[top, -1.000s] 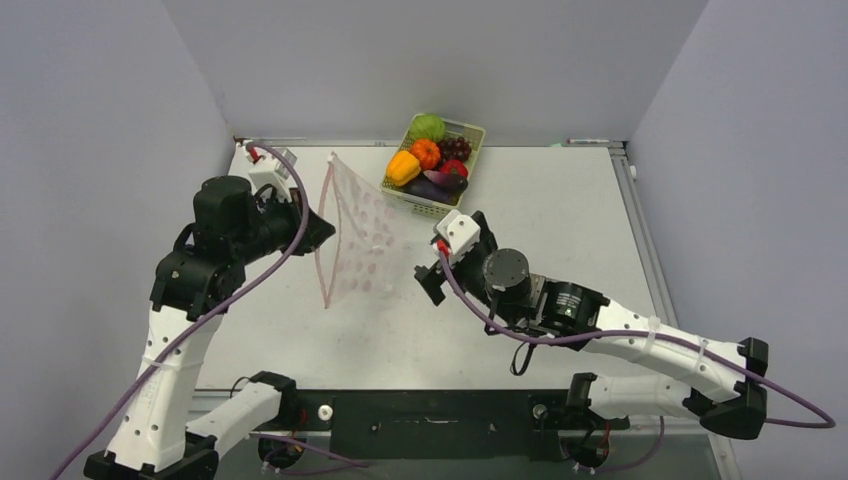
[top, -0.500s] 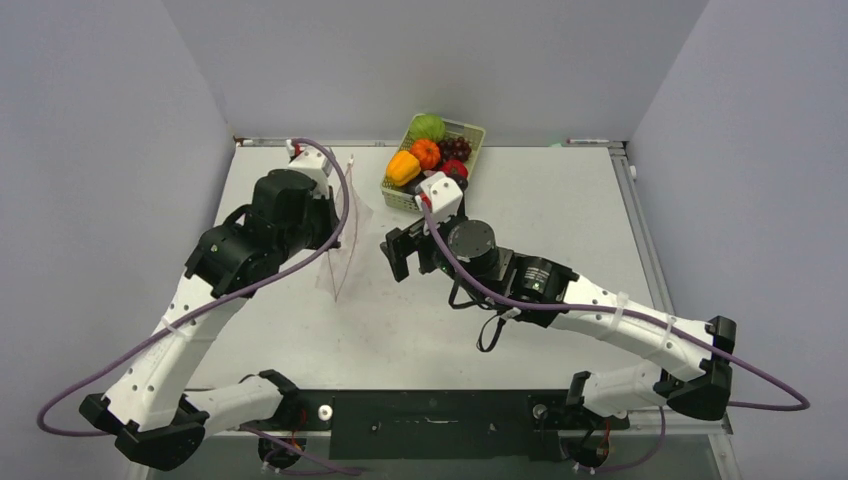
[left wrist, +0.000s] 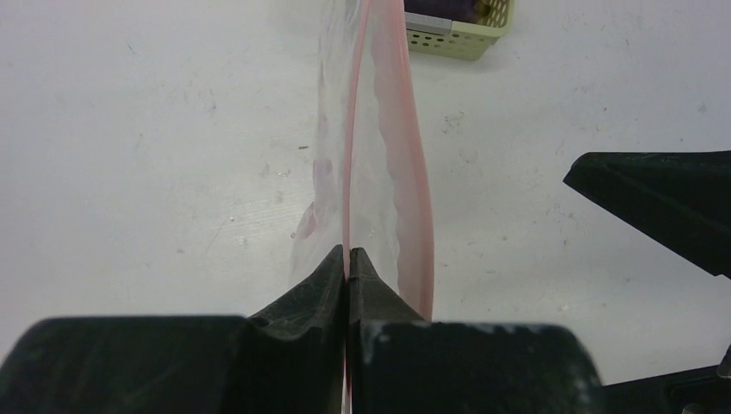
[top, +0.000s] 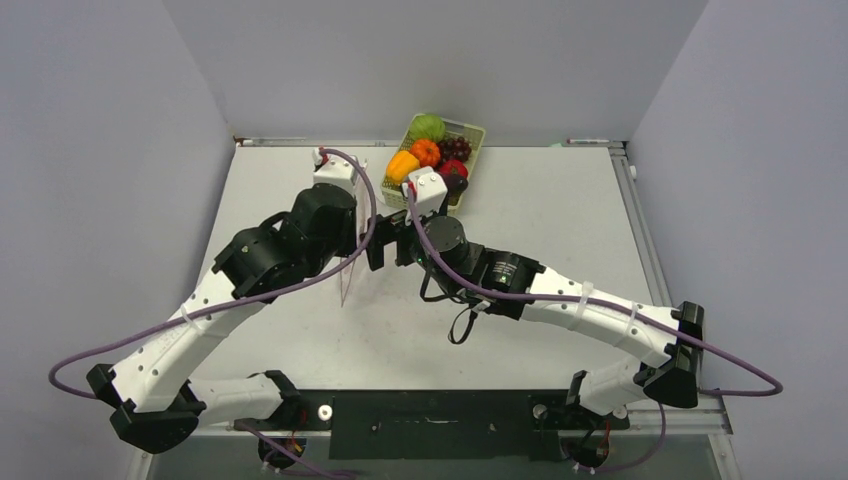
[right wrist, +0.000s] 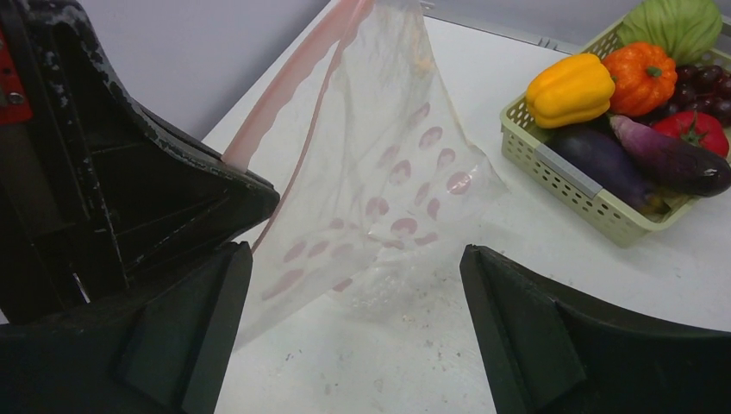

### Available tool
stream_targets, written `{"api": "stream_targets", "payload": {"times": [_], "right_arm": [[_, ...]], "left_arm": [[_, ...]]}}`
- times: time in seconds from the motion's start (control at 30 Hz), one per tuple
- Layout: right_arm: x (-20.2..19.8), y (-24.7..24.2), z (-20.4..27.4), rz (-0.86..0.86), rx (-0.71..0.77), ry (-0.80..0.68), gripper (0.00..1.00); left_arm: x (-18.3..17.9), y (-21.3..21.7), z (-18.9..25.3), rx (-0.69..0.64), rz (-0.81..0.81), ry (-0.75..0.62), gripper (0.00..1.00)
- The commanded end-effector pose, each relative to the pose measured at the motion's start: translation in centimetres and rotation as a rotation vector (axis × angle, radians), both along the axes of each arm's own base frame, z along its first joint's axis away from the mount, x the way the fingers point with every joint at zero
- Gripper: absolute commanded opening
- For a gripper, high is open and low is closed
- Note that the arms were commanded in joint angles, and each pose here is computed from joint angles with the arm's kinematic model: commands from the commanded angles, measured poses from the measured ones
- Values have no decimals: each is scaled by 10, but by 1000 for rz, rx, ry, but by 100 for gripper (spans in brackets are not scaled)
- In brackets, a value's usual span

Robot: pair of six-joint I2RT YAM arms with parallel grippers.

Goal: Place the food in the zip-top bag and seal the zipper
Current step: Open the zipper of the food storage bag at the center of the board.

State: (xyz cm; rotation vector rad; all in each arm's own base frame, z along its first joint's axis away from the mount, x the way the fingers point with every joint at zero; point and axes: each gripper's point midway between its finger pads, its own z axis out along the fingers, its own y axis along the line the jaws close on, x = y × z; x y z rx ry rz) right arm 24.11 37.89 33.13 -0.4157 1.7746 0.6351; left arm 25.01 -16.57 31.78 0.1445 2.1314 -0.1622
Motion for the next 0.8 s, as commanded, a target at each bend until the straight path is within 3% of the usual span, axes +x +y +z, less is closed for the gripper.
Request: {"api": "stream_targets", "payload": {"times": [0.0,0.33,0.77], "right_arm": [[8,1,33,-59,125,-19,98],[5,-5,41,-68,195,-13,97],[16,14,9,-86,111,23,95]], "left_arm": [[4,2,15,-33,52,-59,0],[1,4,11,-33,57,-65,0],[-5,-6,18,-100,1,-69,0]]}}
